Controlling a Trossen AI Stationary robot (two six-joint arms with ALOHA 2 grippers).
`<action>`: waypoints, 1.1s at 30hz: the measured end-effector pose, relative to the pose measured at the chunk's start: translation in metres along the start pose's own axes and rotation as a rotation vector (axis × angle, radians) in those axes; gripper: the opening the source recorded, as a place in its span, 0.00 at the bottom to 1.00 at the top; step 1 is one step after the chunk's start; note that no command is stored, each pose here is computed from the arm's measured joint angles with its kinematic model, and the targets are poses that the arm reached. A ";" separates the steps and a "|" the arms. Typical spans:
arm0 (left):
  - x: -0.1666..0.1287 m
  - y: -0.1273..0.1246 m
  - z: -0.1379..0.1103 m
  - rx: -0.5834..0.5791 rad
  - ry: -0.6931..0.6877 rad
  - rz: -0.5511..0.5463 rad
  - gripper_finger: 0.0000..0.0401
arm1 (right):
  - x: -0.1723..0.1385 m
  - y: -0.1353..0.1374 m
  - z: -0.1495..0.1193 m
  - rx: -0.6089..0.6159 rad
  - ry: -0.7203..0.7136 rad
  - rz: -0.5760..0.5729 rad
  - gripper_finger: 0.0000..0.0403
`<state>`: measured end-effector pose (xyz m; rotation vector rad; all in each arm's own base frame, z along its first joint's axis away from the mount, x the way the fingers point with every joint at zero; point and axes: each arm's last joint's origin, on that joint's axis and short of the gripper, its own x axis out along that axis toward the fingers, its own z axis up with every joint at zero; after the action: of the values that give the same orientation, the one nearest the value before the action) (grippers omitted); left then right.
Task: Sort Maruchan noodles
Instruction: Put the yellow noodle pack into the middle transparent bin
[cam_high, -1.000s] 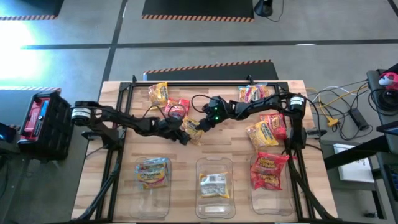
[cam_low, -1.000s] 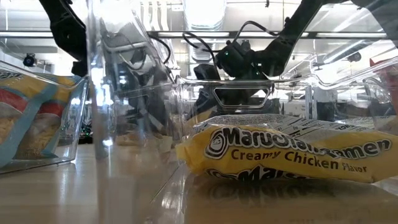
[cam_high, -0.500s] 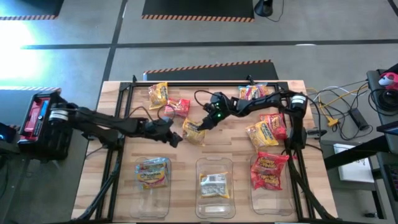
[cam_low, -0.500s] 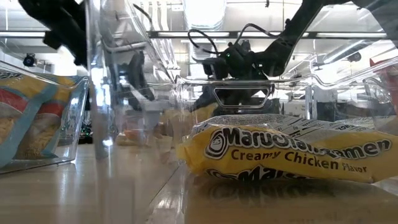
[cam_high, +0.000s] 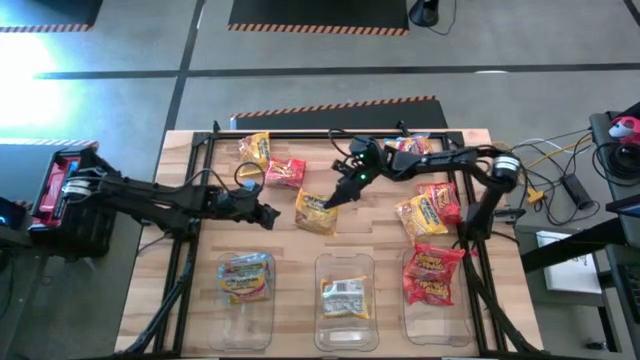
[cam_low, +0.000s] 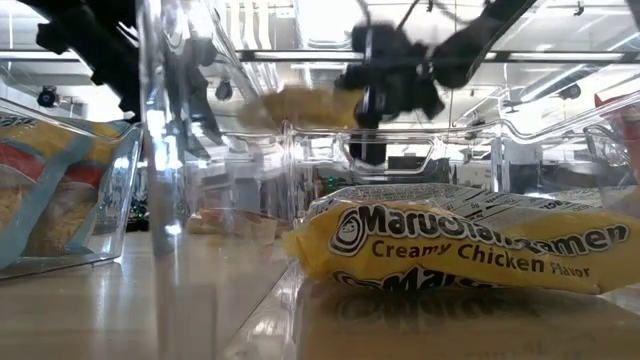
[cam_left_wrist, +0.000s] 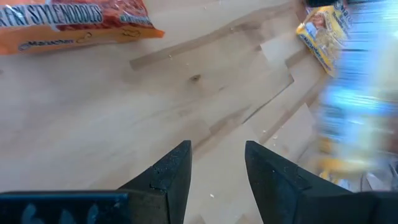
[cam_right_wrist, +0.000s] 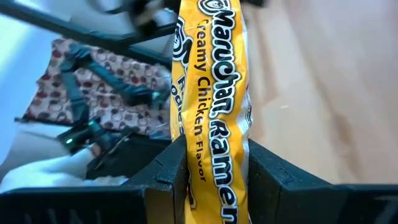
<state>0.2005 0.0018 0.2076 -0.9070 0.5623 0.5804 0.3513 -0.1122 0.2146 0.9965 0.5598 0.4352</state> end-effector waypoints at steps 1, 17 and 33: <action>0.000 0.000 0.000 0.000 -0.002 0.001 0.33 | -0.001 0.009 -0.001 -0.012 0.004 0.009 0.26; 0.002 0.001 -0.001 -0.017 -0.002 0.017 0.33 | 0.030 0.101 -0.074 -0.165 0.177 -0.146 0.27; 0.002 0.001 -0.001 0.011 0.002 0.022 0.33 | 0.059 0.110 -0.121 -0.308 0.153 -0.521 0.27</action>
<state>0.2006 0.0021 0.2052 -0.8915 0.5773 0.5963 0.3122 0.0539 0.2456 0.4962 0.8341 0.1238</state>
